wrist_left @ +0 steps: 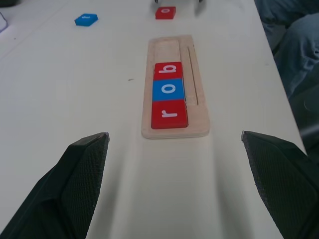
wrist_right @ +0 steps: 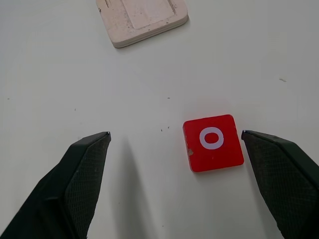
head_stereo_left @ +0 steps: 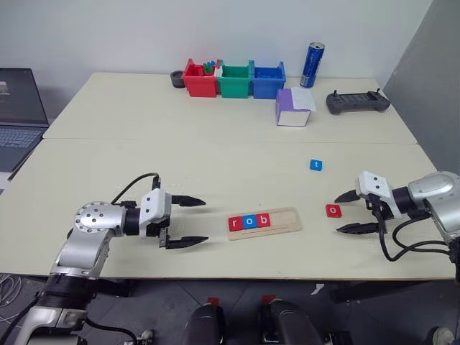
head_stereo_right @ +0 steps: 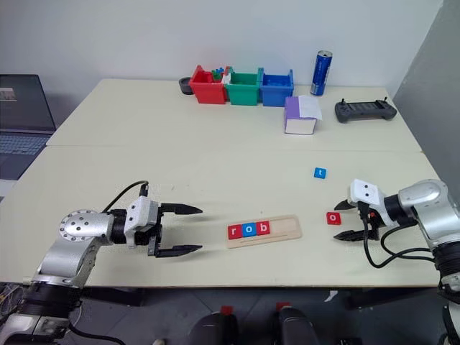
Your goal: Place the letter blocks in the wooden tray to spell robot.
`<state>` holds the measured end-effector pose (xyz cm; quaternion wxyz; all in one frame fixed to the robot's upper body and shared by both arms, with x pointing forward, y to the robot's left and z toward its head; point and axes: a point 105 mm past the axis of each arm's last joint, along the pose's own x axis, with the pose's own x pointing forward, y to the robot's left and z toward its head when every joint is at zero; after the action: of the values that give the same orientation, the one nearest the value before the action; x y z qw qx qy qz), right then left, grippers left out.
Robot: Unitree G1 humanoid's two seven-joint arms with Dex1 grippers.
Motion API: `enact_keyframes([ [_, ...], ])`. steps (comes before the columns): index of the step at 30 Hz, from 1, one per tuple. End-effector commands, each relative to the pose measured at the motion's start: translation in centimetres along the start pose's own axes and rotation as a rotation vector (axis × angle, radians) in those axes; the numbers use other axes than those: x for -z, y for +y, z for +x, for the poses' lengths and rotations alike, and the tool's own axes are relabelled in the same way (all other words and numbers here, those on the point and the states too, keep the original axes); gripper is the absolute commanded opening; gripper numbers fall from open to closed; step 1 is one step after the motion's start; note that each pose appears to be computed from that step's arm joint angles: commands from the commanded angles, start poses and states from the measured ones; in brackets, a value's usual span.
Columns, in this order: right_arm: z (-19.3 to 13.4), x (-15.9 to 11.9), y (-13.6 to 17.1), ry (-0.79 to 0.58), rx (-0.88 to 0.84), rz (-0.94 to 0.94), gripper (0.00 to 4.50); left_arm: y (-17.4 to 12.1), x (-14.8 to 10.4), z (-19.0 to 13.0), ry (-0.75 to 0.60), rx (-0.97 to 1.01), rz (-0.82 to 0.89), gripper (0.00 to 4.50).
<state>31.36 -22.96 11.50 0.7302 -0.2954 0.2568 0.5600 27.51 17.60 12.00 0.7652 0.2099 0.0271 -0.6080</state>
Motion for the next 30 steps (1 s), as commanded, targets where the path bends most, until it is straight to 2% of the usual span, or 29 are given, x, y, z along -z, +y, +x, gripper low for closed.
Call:
enact_keyframes([
  [1,-0.5,-0.6,-0.6,0.004,0.002,-0.046,4.48,0.0,-1.2,-0.7,-0.053,-0.029,0.023,4.50],
  [4,-0.5,-0.4,-0.9,0.018,0.008,-0.054,4.48,0.1,-1.2,-0.9,-0.094,-0.080,0.006,4.50],
  [10,-0.7,-0.3,-1.4,0.011,0.021,-0.051,4.48,0.9,-2.8,-1.2,-0.254,-0.145,-0.021,4.50],
  [14,-0.7,-0.2,-1.3,0.013,0.018,-0.045,4.48,-0.3,-1.7,-1.1,-0.216,-0.089,-0.014,4.50],
  [30,-0.4,0.4,-1.5,0.040,0.024,-0.037,4.48,-1.9,-0.1,-1.5,-0.219,-0.045,-0.052,4.50],
])
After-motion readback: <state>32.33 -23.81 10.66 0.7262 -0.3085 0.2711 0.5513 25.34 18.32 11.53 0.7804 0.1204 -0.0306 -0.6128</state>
